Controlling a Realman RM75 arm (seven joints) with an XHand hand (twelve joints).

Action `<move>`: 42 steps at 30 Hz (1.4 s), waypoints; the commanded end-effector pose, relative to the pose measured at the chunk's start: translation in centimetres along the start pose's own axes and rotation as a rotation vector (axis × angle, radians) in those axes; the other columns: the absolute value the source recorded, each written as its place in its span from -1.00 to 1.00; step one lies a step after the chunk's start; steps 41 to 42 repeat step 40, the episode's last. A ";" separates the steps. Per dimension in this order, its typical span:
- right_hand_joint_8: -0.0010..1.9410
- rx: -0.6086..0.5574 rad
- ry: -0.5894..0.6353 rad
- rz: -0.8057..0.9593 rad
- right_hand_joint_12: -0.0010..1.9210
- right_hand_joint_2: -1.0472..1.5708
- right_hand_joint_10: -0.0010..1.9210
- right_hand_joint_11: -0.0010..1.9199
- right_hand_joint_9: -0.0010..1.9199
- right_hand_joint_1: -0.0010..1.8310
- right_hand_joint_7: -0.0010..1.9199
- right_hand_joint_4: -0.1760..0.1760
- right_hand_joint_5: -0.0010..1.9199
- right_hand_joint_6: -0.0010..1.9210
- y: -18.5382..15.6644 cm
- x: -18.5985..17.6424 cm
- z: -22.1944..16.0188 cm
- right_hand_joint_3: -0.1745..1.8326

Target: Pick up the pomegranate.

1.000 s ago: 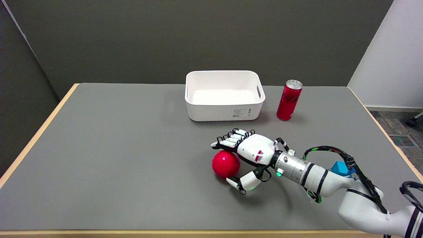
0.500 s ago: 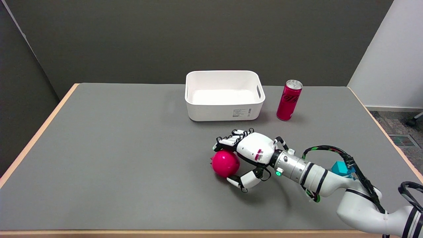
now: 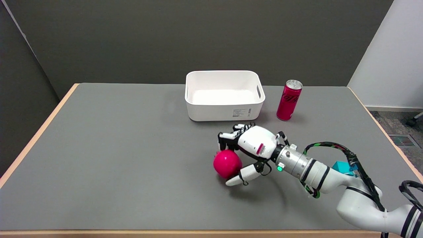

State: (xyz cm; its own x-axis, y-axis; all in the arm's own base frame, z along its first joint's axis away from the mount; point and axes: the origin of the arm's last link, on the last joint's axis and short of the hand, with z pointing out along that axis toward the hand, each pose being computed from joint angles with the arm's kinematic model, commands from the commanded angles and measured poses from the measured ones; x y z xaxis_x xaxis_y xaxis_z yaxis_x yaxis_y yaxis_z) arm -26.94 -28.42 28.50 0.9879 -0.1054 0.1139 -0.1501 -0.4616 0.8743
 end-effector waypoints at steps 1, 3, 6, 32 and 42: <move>0.19 -0.003 0.247 -0.056 0.60 0.63 0.34 -0.58 -0.25 -0.03 -0.18 0.62 -0.30 0.61 1.1 6.6 0.3 -0.39; 0.23 -0.002 0.287 -0.069 0.60 0.63 0.35 -0.58 -0.24 0.07 -0.16 0.35 -0.31 0.62 1.2 7.7 0.4 -0.42; 0.31 -0.006 0.325 -0.080 0.61 0.63 0.36 -0.58 -0.23 0.26 -0.12 -0.17 -0.33 0.64 1.3 8.9 0.5 -0.48; 0.27 -0.095 0.581 -0.266 0.69 0.64 0.37 -0.46 -0.21 0.27 -0.11 -0.34 -0.34 0.68 6.6 19.6 10.1 -0.51; 0.27 -0.198 0.475 -0.231 0.65 0.63 0.35 -0.45 -0.20 0.27 -0.10 -0.32 -0.34 0.67 11.0 18.5 14.3 -0.50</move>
